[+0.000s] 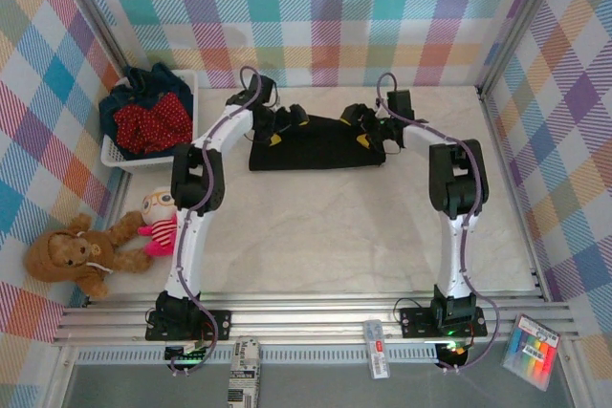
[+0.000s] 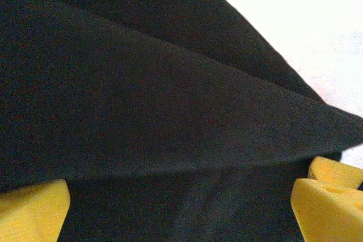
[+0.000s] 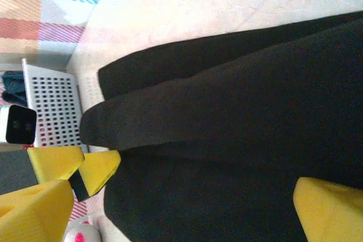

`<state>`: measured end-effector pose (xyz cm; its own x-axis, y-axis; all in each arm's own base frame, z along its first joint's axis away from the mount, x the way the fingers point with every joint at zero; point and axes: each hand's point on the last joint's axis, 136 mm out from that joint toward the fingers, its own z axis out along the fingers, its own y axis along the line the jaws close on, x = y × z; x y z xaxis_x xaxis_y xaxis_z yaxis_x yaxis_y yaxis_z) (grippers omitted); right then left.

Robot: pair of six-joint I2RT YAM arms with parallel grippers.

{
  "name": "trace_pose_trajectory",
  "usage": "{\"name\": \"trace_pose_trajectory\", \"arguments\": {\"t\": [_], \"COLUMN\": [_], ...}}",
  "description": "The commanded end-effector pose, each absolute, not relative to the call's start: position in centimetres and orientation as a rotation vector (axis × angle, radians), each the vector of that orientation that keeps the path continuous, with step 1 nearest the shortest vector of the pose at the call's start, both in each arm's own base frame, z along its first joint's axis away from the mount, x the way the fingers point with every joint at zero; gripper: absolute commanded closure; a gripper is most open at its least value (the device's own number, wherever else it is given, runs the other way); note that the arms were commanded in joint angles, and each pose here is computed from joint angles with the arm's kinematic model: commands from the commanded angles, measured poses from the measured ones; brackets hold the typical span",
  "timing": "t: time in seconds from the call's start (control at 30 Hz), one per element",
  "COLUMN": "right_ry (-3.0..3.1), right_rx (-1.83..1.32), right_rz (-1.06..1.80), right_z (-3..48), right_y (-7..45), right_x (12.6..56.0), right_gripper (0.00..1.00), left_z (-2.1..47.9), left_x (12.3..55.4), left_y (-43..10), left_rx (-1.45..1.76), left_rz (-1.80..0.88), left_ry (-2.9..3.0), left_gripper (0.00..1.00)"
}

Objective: Fold and stack the skirts

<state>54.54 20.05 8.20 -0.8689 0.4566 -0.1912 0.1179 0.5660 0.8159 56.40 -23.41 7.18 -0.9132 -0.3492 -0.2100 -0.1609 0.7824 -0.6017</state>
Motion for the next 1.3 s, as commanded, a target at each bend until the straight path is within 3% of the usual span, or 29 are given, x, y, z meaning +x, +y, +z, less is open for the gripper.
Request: {"name": "trace_pose_trajectory", "arguments": {"t": [0.0, 0.17, 0.3, 0.53, 0.73, 1.1, 1.27], "right_ry": [2.431, 2.447, 2.458, 2.552, 2.618, 2.709, 2.606], "right_rx": [0.459, 0.465, 0.463, 0.527, 0.433, 0.333, 0.36], "right_rz": [1.226, 1.22, 1.201, 1.15, 1.211, 1.246, 1.277], "right_z": [8.2, 7.4, 7.1, 4.7, 4.4, 4.4, 8.4], "right_y": [20.1, 20.2, 20.0, 19.4, 20.2, 20.0, 20.8], "right_x": [55.3, 55.8, 55.8, 54.3, 51.3, 42.4, 43.4], "right_gripper": [0.01, 0.01, 0.01, 0.01, 0.01, 0.01, 0.01], "left_z": [7.4, 8.4, 8.9, 2.4, 0.7, 2.7, 8.3], "left_x": [58.8, 62.7, 62.8, 58.8, 55.9, 47.2, 46.6], "left_y": [-23.4, -22.8, -22.8, -22.2, -21.8, -21.7, -22.5], "left_rx": [-0.376, -0.381, -0.358, -0.41, -0.422, -0.52, -0.51], "left_rz": [-0.898, -0.918, -0.922, -0.891, -0.881, -0.984, -1.058], "left_ry": [2.611, 2.502, 2.49, 2.668, 2.719, 2.646, 2.57], "left_gripper": [0.0, 0.0, 0.0, 0.0, 0.0, 0.0, 0.0]}}
